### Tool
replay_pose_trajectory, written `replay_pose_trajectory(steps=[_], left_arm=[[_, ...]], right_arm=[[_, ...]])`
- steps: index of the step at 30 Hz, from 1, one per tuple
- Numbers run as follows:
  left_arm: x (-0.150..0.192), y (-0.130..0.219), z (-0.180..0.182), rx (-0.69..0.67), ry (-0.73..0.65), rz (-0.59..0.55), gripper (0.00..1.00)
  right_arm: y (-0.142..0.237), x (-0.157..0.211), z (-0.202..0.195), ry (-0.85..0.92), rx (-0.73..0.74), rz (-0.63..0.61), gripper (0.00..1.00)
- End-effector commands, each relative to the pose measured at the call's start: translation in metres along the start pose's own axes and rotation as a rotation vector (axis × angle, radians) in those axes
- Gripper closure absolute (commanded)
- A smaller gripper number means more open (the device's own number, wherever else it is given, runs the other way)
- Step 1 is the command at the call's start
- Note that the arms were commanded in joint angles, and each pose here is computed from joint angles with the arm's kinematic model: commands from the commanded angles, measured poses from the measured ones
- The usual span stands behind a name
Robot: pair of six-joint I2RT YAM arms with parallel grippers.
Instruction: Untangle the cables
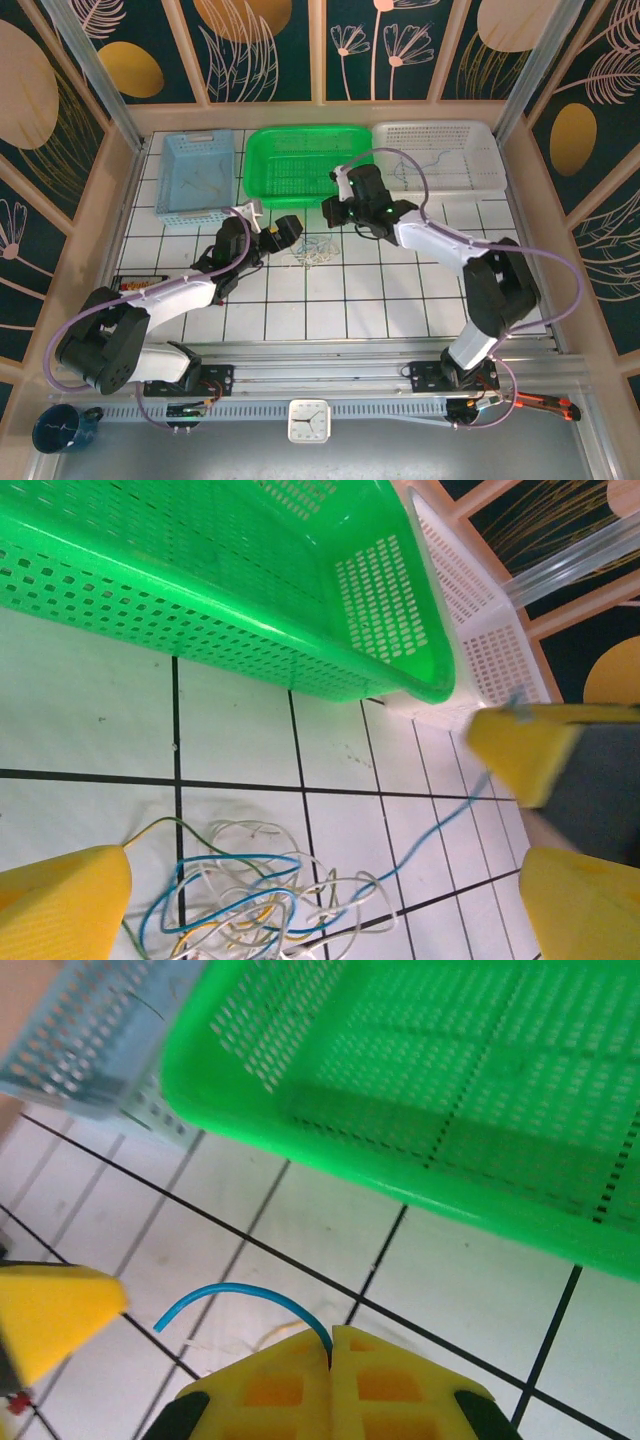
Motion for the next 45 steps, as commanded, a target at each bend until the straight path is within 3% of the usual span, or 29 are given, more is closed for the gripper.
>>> replay_pose_trajectory(steps=[1, 16, 27, 32, 35, 40, 45], left_arm=[[-0.002, 0.004, -0.005, 0.04, -0.061, -0.014, 0.01], [0.013, -0.017, -0.025, 0.191, -0.169, 0.138, 0.01], [0.038, -0.032, -0.055, 0.226, -0.366, 0.196, 0.01], [0.042, -0.045, -0.056, 0.212, -0.387, 0.192, 0.02], [0.041, -0.055, -0.052, 0.192, -0.387, 0.178, 0.11], [0.047, -0.067, -0.037, 0.16, -0.382, 0.187, 0.35], [0.058, -0.068, -0.012, 0.112, -0.368, 0.21, 0.44]], right_arm=[[0.02, -0.014, 0.005, -0.036, -0.007, -0.079, 1.0], [0.091, -0.072, 0.038, -0.054, -0.104, -0.299, 1.0], [0.1, -0.081, 0.049, -0.052, -0.133, -0.325, 1.0], [0.1, -0.082, 0.056, -0.06, -0.165, -0.332, 1.0], [0.102, -0.085, 0.064, -0.063, -0.201, -0.339, 1.0], [0.12, -0.105, 0.076, -0.05, -0.244, -0.385, 1.0], [0.161, -0.138, 0.081, -0.037, -0.263, -0.497, 1.0]])
Point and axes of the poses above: each hand's point on the last joint's axis, 136 mm out from that joint toward the fingers, its own y axis back along the fingers, its own z axis along the line the jaws close on, x = y × z, the point moved 5 cm from there along y, back along the fingers, and after that the axes turned 10 degrees about y, right-handed, at the moved point
